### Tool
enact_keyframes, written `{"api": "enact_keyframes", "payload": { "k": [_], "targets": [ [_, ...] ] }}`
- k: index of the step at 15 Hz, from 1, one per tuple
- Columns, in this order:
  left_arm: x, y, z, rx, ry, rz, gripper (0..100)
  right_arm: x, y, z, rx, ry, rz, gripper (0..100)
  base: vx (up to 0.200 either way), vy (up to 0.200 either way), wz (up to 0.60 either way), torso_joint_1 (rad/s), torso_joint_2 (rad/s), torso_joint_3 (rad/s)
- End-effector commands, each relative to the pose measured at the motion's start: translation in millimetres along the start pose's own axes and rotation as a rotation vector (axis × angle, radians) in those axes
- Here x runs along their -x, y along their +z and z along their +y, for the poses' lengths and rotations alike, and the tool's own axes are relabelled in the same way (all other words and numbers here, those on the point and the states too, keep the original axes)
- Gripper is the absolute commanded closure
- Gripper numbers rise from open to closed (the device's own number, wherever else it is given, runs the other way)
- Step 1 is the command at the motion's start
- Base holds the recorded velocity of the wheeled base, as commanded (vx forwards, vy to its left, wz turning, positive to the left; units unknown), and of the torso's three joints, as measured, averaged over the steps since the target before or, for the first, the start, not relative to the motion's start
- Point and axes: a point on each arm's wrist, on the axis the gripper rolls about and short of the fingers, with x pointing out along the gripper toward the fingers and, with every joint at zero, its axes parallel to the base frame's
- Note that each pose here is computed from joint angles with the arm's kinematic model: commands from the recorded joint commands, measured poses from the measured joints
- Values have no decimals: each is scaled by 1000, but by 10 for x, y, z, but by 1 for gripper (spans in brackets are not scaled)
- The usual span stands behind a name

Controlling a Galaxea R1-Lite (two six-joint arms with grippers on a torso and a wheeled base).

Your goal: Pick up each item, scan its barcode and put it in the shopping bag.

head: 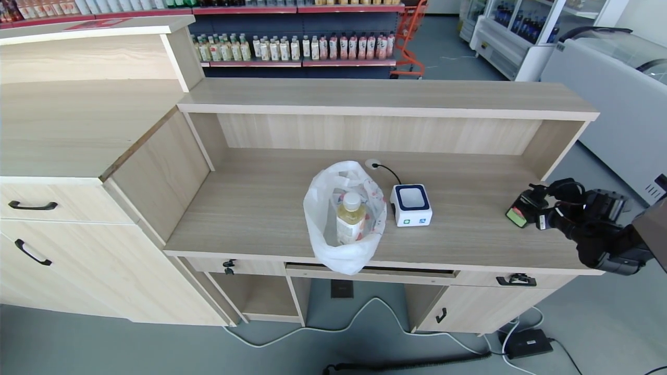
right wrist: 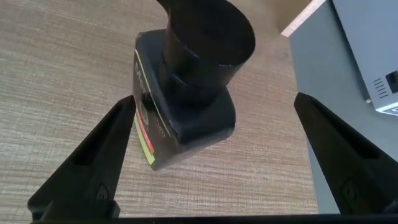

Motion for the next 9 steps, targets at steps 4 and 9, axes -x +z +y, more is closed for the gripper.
{"api": "enact_keyframes", "payload": {
  "k": [4, 9],
  "targets": [
    [0, -1, 0, 0, -1, 0, 0, -80, -126, 196, -13, 37, 12, 0, 0, 0, 0, 0, 0, 0],
    [1, 3, 0, 0, -1, -1, 0, -197, -38, 260, -9, 60, -40, 0, 0, 0, 0, 0, 0, 0]
  ]
}}
